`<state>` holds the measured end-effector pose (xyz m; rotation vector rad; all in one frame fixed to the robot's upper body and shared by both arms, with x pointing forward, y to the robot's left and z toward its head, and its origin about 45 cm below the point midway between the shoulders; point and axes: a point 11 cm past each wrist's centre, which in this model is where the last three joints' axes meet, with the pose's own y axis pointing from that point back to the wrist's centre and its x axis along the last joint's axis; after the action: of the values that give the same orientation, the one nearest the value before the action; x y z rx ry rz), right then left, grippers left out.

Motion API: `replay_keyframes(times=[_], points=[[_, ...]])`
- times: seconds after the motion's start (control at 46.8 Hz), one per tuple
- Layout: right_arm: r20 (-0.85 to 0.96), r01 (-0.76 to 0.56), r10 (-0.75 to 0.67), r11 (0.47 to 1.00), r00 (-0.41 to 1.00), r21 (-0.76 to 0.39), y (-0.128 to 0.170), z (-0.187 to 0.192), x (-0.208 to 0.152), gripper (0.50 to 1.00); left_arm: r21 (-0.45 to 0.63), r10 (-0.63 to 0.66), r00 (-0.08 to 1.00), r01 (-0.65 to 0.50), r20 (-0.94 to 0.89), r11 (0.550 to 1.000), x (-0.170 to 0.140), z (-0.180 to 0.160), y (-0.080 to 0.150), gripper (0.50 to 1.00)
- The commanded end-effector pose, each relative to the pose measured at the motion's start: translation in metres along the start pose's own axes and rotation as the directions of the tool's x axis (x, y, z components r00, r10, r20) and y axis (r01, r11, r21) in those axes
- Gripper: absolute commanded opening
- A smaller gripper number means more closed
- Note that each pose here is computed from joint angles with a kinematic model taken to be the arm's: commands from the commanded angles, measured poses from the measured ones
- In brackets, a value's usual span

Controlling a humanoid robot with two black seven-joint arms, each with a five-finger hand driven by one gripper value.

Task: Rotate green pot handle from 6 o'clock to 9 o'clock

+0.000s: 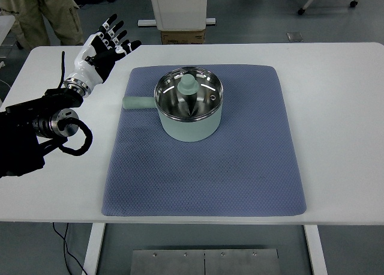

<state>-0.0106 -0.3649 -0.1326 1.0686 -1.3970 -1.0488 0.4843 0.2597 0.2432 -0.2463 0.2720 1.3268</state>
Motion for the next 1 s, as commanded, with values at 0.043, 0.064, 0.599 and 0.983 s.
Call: replay_keyframes(times=[0.043, 0.064, 0.599, 0.983], points=[[0.000, 0.000, 0.000, 1.000, 1.000, 0.000, 0.000, 0.000, 0.000, 1.000, 0.008, 0.021, 0.999, -0.021, -0.034, 1.000, 0.002, -0.007, 0.002, 1.000], [0.000, 0.000, 0.000, 1.000, 1.000, 0.000, 0.000, 0.000, 0.000, 1.000, 0.007, 0.024, 0.999, -0.024, -0.036, 1.000, 0.002, -0.006, 0.002, 1.000], [0.000, 0.000, 0.000, 1.000, 1.000, 0.000, 0.000, 0.000, 0.000, 1.000, 0.052, 0.065, 0.994, -0.061, -0.084, 0.997, 0.012, -0.038, 0.019, 1.000], [0.000, 0.000, 0.000, 1.000, 1.000, 0.000, 0.000, 0.000, 0.000, 1.000, 0.027, 0.069, 0.992, -0.066, -0.107, 0.997, 0.013, -0.034, 0.018, 1.000]])
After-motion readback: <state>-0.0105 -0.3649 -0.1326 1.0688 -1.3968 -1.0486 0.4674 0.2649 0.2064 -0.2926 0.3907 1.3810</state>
